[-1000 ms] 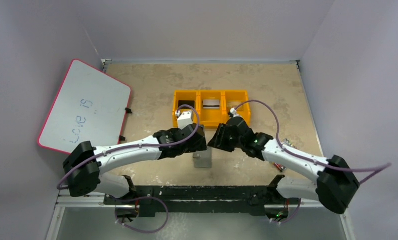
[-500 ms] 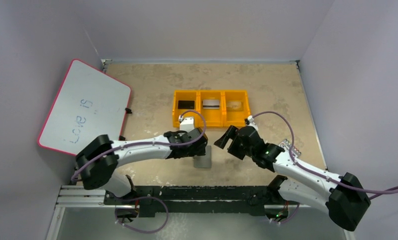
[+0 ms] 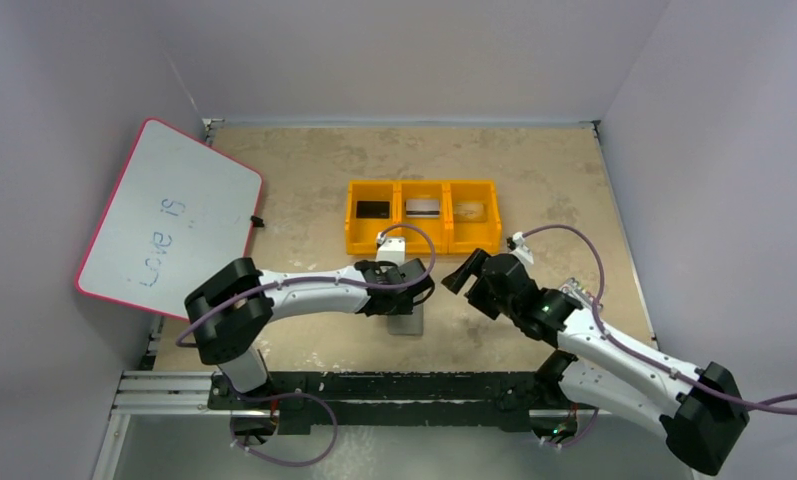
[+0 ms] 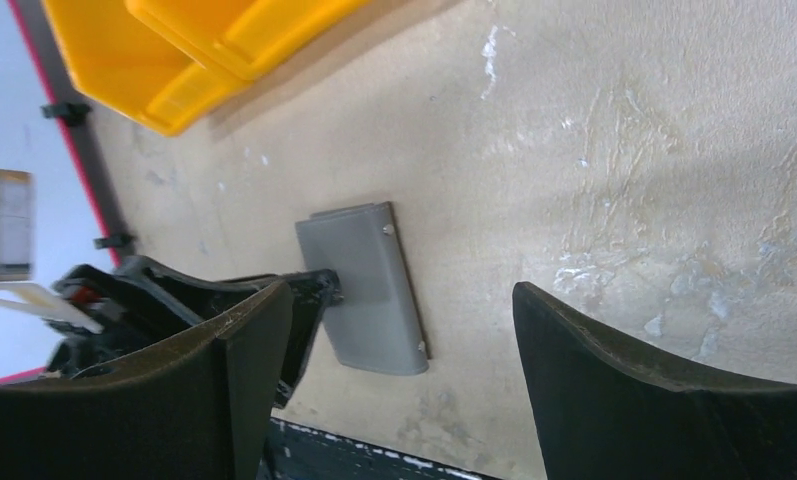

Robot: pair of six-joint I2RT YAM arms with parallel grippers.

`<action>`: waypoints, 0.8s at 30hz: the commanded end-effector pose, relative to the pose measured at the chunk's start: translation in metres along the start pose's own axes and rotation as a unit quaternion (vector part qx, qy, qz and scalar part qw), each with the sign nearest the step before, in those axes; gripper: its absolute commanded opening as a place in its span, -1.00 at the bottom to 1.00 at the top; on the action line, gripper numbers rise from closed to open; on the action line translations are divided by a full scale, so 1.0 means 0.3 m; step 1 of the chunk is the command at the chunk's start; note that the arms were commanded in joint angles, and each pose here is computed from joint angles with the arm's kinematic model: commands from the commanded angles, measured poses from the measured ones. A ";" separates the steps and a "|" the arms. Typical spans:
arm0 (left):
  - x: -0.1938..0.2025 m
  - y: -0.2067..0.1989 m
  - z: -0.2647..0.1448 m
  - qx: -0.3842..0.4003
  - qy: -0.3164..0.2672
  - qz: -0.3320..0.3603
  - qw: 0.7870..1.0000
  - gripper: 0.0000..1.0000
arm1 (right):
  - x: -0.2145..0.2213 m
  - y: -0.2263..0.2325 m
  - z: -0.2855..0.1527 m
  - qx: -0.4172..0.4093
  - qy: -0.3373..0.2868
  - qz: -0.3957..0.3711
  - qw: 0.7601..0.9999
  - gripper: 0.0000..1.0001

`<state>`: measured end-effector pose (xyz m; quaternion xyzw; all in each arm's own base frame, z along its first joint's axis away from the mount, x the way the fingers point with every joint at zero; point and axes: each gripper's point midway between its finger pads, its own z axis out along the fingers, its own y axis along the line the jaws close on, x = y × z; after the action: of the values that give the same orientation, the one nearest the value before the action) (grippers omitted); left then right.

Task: Take the credit cards out of the card holder

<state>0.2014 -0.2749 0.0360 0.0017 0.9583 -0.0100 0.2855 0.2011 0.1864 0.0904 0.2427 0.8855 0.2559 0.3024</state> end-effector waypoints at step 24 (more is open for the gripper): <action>-0.045 -0.001 -0.073 0.038 -0.026 -0.033 0.998 -0.65 | 0.061 0.054 0.025 -0.035 0.051 -0.024 0.998 0.65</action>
<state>0.1940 -0.2742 0.0427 -0.0019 0.9588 -0.0386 0.2814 0.1898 0.1988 0.0726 0.2169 0.9008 0.2685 0.2635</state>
